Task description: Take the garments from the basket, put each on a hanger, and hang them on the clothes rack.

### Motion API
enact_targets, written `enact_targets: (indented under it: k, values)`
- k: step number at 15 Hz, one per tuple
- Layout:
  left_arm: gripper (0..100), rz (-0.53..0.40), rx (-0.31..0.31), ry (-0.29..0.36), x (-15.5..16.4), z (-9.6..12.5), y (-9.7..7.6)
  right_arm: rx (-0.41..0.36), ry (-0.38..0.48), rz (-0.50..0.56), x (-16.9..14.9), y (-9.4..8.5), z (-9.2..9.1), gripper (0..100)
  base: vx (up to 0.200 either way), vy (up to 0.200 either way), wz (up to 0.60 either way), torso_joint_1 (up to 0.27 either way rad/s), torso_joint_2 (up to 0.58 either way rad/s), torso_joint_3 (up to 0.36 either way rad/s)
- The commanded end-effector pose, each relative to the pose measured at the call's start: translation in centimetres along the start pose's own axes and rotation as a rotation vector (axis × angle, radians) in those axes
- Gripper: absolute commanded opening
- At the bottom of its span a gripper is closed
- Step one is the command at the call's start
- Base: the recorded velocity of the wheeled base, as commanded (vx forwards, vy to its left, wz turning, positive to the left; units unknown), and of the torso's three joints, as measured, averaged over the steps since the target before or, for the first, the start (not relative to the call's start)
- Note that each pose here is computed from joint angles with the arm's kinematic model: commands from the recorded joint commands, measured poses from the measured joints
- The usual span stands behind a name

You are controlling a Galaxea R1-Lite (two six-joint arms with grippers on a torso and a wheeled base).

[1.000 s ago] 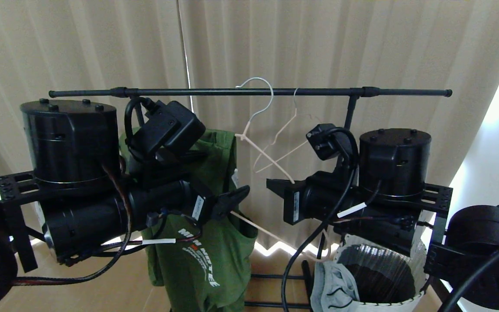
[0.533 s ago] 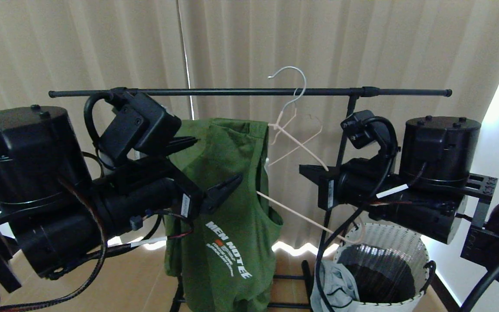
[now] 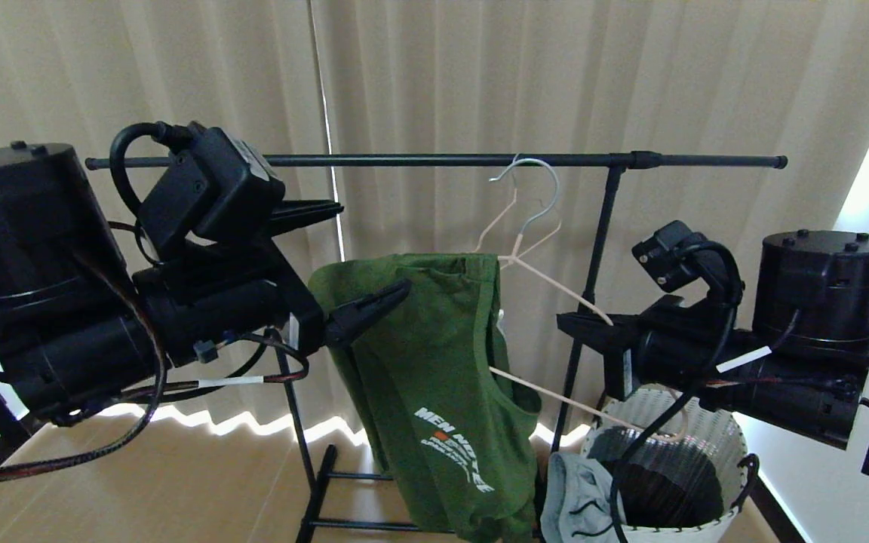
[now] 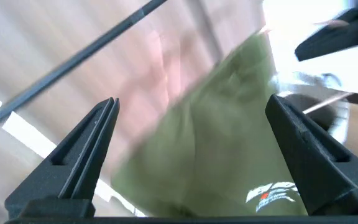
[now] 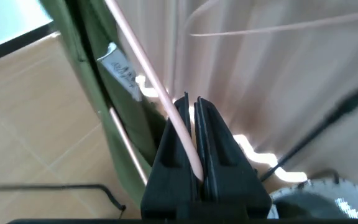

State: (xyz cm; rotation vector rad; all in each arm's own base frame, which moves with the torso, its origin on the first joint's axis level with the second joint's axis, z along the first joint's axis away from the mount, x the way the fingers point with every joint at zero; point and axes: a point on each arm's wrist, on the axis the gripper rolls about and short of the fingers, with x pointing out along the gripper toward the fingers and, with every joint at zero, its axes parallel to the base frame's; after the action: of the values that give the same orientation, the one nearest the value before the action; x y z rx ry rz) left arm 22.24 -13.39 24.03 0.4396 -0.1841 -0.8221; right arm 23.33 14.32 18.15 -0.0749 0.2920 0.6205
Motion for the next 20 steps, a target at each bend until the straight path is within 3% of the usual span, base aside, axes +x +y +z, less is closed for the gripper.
enact_targets:
  k: [1,7,9,11,19,20]
  values:
    - [100,-0.037,0.042,-0.004,0.6,-1.0,1.7,-0.012,-0.014,0.005,-0.4,-0.2,0.3,0,0.000,0.000,0.00,0.000,0.00,0.000]
    - [100,-0.123,0.173,0.042,2.3,-3.1,0.2,-0.108,-0.020,0.070,0.5,-0.3,0.5,0,0.000,0.000,0.00,0.000,0.00,0.000]
    - [100,-0.137,0.177,0.050,2.9,-3.5,0.0,-0.119,-0.019,0.081,0.5,-0.3,0.5,0,0.000,0.000,0.00,0.000,0.00,0.000]
    - [100,-0.138,0.174,0.058,3.4,-3.8,0.0,-0.180,-0.026,0.097,0.3,-0.2,0.5,0,0.000,0.000,0.00,0.000,0.00,0.000]
    - [100,-0.148,0.165,0.079,3.5,-4.5,-0.3,-0.197,-0.056,0.123,-0.2,0.3,1.1,0,0.000,0.000,0.00,0.000,0.00,0.000]
    - [0,-0.148,0.165,0.079,3.5,-4.5,-0.3,-0.197,-0.056,0.123,-0.2,0.3,1.1,0,0.000,0.000,0.00,0.000,0.00,0.000]
